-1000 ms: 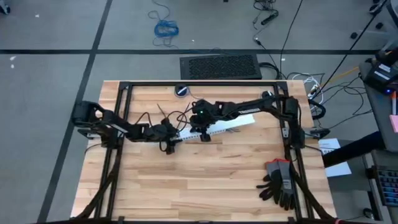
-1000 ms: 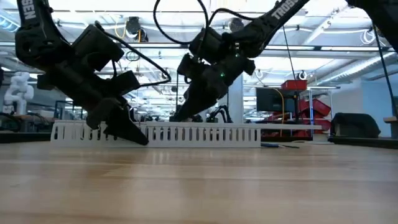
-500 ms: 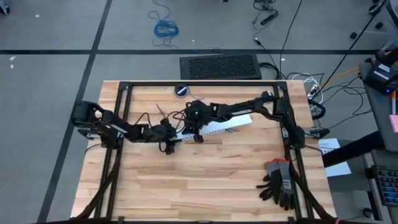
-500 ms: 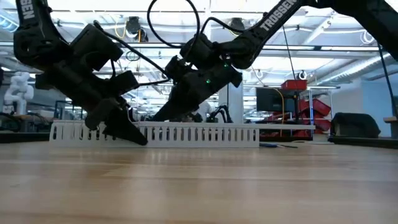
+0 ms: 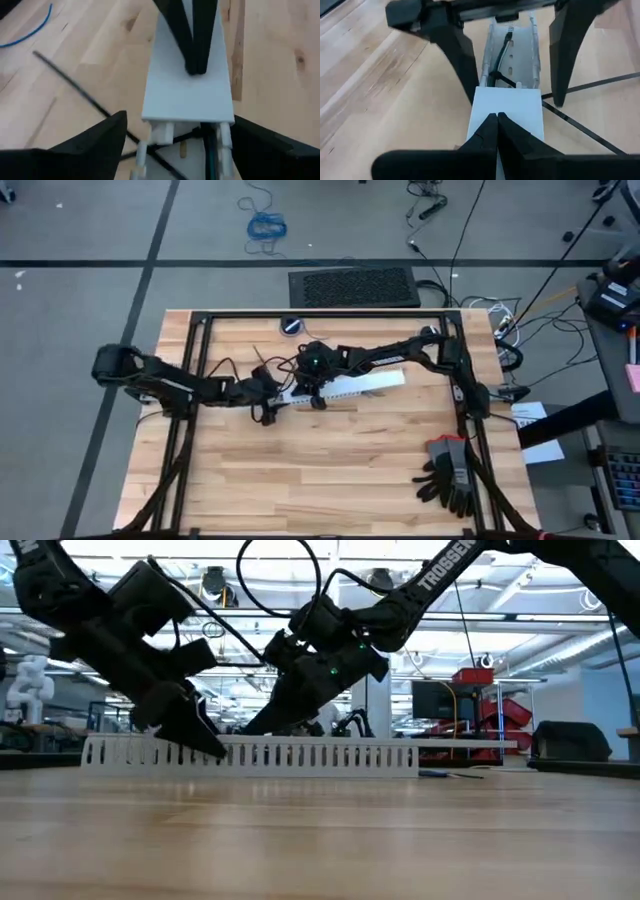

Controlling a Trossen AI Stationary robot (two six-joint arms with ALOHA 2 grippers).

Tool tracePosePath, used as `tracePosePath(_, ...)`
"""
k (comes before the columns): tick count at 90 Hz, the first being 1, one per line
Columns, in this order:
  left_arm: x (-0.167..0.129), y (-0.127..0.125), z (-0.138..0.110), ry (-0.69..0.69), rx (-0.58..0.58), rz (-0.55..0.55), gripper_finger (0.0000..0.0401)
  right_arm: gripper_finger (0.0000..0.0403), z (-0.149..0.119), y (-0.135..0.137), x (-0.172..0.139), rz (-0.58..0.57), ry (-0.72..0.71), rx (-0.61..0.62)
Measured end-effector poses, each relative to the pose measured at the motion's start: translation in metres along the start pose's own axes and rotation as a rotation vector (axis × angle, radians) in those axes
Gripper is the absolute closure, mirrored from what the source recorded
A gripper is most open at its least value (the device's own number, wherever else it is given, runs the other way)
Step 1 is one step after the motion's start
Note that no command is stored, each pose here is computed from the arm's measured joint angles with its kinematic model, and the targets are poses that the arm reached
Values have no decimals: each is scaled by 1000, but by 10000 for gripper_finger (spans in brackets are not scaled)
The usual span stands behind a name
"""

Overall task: Ziptie cables
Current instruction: Close the white cable duct tray the with white cable cover

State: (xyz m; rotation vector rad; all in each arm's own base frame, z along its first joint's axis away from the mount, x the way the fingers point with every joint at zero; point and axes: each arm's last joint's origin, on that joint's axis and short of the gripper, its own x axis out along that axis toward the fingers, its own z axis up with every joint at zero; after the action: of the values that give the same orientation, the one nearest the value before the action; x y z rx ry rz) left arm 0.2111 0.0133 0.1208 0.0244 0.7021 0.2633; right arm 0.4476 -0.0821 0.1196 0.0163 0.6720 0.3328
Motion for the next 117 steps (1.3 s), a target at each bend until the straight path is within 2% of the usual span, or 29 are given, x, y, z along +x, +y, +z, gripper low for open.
tracePosePath(27,-4,1,-16,117,-6,-5,86,403,-1,-2,-1,9,-3,11)
tracePosePath(60,-7,2,-26,-75,-43,-31,86,403,-2,-4,-3,42,-7,30)
tracePosePath(75,-7,2,-27,-93,-47,-34,88,403,-2,-4,-3,44,-6,32)
tracePosePath(100,-6,1,-26,-102,-69,-55,151,403,-3,-4,-3,50,-2,35)
tracePosePath(117,1,0,-30,-92,-115,-56,160,403,-3,-3,-3,67,-8,34)
